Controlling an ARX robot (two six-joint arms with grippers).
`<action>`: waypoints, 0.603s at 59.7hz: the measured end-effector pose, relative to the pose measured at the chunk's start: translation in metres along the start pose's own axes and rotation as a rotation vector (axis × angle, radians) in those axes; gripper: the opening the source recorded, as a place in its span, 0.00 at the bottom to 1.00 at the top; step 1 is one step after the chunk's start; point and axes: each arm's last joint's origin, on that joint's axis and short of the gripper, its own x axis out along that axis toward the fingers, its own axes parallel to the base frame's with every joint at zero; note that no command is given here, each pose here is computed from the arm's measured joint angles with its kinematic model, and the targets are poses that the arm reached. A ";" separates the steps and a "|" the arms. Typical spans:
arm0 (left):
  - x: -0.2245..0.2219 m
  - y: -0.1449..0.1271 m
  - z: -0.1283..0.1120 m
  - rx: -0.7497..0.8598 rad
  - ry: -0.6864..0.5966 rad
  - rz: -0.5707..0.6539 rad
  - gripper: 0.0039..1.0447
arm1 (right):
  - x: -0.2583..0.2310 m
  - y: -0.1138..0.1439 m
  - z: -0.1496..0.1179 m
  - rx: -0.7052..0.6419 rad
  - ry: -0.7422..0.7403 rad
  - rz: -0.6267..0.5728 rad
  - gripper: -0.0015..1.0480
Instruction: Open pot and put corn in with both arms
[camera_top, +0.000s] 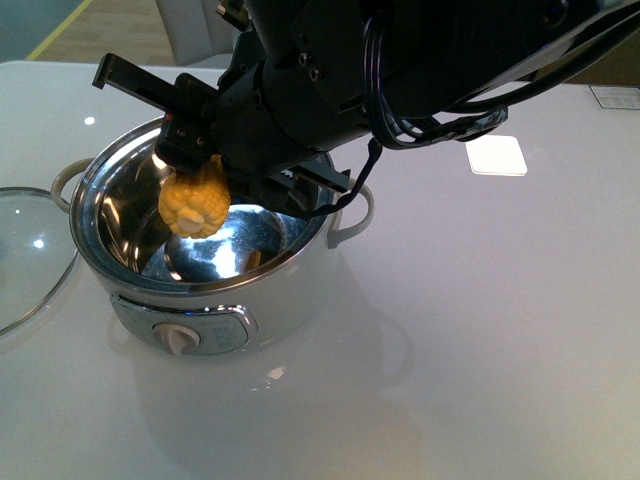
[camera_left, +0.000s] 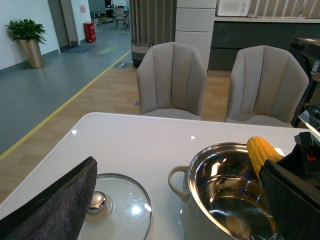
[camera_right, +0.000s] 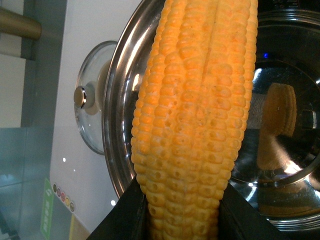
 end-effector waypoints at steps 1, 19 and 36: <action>0.000 0.000 0.000 0.000 0.000 0.000 0.94 | 0.000 0.000 -0.001 -0.001 0.002 0.000 0.26; 0.000 0.000 0.000 0.000 0.000 0.000 0.94 | 0.003 -0.002 -0.002 0.003 0.008 -0.002 0.76; 0.000 0.000 0.000 0.000 0.000 0.000 0.94 | -0.006 -0.017 0.003 0.044 -0.022 -0.017 0.92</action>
